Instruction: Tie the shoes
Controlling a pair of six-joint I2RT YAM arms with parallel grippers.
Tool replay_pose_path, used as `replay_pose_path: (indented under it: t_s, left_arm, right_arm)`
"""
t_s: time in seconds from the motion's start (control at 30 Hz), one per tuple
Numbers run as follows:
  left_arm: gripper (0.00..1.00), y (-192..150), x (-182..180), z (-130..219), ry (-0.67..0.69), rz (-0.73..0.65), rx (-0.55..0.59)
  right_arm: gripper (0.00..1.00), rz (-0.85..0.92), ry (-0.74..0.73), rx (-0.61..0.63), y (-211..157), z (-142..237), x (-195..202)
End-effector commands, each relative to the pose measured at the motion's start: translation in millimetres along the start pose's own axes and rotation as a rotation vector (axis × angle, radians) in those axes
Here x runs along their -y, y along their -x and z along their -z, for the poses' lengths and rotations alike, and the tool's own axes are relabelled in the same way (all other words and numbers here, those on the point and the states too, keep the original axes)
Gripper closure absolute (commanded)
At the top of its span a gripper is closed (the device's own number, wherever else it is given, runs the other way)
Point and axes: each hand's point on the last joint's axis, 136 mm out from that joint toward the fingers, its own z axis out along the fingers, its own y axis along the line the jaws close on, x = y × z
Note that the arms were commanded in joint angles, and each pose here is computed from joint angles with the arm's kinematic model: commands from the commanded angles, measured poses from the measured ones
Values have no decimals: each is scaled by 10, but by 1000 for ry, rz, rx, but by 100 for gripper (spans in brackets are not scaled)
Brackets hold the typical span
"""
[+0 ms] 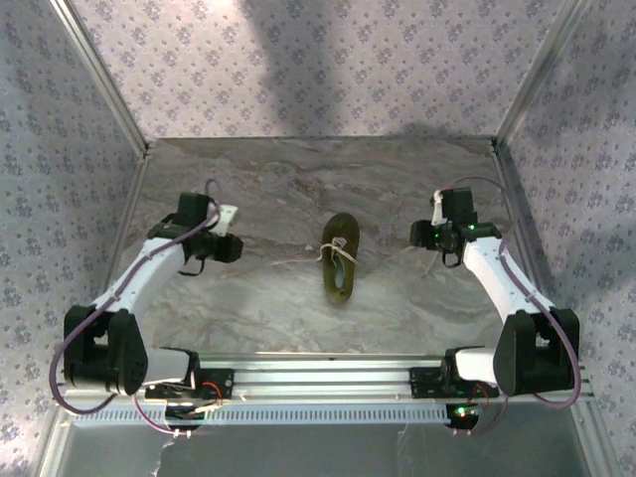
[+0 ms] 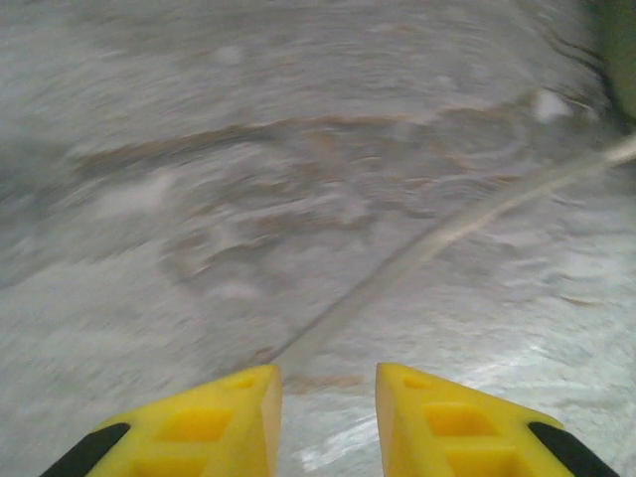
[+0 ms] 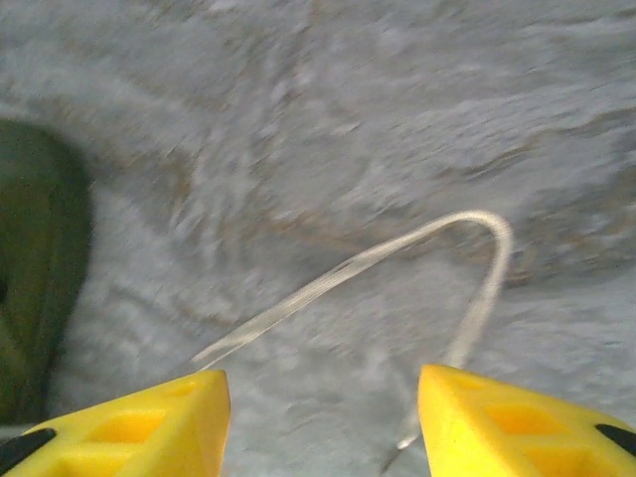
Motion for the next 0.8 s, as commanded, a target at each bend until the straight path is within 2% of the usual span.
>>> replay_pose_path:
  t_s: [0.0,0.1,0.27,0.3,0.33,0.63,0.77]
  left_arm:
    - [68,136,280,-196,-45,-228,-19]
    - [64,185,462,-430,-19,-375,-55]
    - [61,164,745,-771,-56,-550,-133]
    - [50,160,767,-838,-55,-570,-149]
    - [44,165,776,-894,-53,-581,-162]
    - [45,96,785,-1298,-77,-618,-276]
    - [50,34,784,-1360,-75,-629,-328]
  right_arm:
    - [46,29,83,-27,-189,-20,-268]
    - [46,37,119,-33,-294,-57,-432]
    - [46,82,120,-59,-441,-109,-595]
    - [46,90,119,-62,-457,-114,-615]
    - [46,97,117,-65,-468,-122,-629]
    - [46,123,108,-71,-484,-169,-688]
    - [46,130,115,-58,-434,-150,-723]
